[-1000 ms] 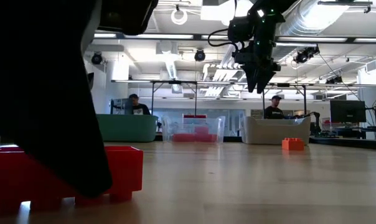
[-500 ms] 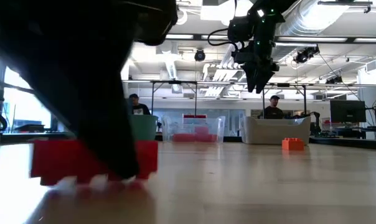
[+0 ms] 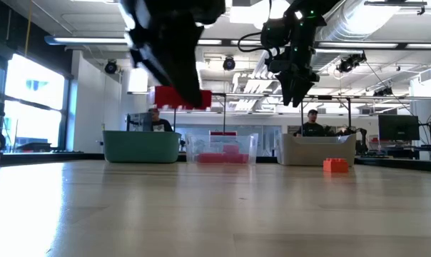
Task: Sort & place blocks by color
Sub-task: Put the red game piece into the transparent bin
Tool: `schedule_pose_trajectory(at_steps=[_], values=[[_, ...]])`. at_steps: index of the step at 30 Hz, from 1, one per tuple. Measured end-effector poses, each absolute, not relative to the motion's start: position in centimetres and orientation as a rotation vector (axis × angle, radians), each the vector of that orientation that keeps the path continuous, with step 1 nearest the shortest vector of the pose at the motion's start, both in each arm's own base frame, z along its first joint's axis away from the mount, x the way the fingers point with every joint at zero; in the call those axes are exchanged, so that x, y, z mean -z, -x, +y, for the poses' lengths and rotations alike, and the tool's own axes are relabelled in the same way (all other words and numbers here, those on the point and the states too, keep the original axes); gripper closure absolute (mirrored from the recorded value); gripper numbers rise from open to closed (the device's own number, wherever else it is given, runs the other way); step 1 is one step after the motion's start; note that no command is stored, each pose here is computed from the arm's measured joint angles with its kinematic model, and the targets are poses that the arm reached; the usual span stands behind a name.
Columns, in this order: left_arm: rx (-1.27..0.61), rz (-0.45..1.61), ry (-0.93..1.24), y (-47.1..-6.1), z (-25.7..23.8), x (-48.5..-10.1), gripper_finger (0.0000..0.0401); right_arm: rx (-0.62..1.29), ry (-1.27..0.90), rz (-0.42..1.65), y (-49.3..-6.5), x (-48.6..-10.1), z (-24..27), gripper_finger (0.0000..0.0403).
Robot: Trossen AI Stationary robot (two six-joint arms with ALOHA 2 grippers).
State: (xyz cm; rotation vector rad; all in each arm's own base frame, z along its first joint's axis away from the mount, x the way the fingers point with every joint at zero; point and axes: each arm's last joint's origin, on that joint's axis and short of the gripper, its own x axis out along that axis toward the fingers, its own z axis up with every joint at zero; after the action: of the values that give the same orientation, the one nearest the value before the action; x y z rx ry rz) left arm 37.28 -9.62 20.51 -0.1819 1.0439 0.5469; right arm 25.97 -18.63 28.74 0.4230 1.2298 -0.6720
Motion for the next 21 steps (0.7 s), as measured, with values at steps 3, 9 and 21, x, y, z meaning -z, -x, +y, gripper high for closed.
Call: schedule_pose_trajectory(at_steps=[3,9,21], values=[[-0.57,1.019,0.124,-37.6,-6.6,-21.9,0.0291,0.644,-0.444,1.224,-26.0,-28.7,-18.6,0.0174],[-0.6,1.026,0.025,-37.8,0.5,-23.7,0.0291,0.555,-0.507,1.205,-26.2,-28.7,-18.3,0.0174],[-0.562,0.98,0.051,-36.4,13.8,-24.9,0.0291,0.485,-0.7,1.198,-26.2,-28.7,-17.5,0.0174]])
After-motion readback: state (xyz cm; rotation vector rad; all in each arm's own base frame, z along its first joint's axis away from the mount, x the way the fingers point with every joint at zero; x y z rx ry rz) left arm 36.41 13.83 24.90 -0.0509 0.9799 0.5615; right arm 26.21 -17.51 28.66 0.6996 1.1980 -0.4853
